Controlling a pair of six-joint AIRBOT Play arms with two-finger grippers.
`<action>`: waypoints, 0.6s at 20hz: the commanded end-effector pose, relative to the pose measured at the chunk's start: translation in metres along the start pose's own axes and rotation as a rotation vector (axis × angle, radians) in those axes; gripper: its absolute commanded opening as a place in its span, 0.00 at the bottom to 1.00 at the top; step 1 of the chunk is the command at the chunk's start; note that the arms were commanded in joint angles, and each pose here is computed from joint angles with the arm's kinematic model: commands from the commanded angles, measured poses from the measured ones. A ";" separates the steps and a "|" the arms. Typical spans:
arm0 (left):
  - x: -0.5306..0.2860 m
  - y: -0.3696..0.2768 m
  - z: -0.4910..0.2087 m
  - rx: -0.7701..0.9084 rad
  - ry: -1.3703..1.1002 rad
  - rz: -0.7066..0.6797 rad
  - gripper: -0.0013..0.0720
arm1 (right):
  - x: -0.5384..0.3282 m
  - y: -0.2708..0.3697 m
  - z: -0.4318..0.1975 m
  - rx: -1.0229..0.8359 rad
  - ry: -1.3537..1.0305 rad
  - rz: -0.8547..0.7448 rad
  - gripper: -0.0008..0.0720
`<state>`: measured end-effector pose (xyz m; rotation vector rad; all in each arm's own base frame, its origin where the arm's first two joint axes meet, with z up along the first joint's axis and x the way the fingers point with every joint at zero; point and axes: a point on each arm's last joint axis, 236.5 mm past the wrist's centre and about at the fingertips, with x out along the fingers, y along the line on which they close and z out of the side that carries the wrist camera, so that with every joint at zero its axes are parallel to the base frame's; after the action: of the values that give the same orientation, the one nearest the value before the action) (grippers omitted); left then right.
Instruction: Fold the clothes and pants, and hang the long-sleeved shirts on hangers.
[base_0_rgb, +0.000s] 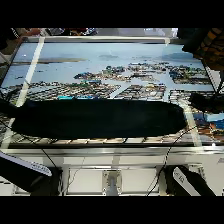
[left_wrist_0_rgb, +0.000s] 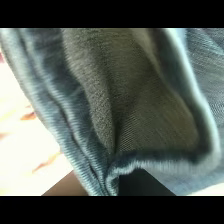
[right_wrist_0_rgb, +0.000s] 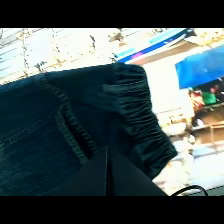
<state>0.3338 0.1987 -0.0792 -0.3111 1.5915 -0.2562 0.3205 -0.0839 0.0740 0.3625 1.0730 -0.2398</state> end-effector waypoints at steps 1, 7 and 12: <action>-0.055 -0.012 -0.007 0.012 -0.065 0.110 0.04 | 0.000 0.000 0.000 -0.029 -0.001 0.000 0.03; -0.114 -0.093 0.015 -0.014 -0.273 0.064 0.04 | 0.000 0.000 0.002 -0.079 -0.007 0.000 0.03; -0.094 -0.177 0.016 0.068 -0.152 0.000 0.04 | 0.000 0.000 0.006 -0.090 -0.025 0.000 0.03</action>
<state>0.3592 0.1126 0.0600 -0.2563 1.3940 -0.2240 0.3228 -0.0851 0.0752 0.2950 1.0670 -0.2028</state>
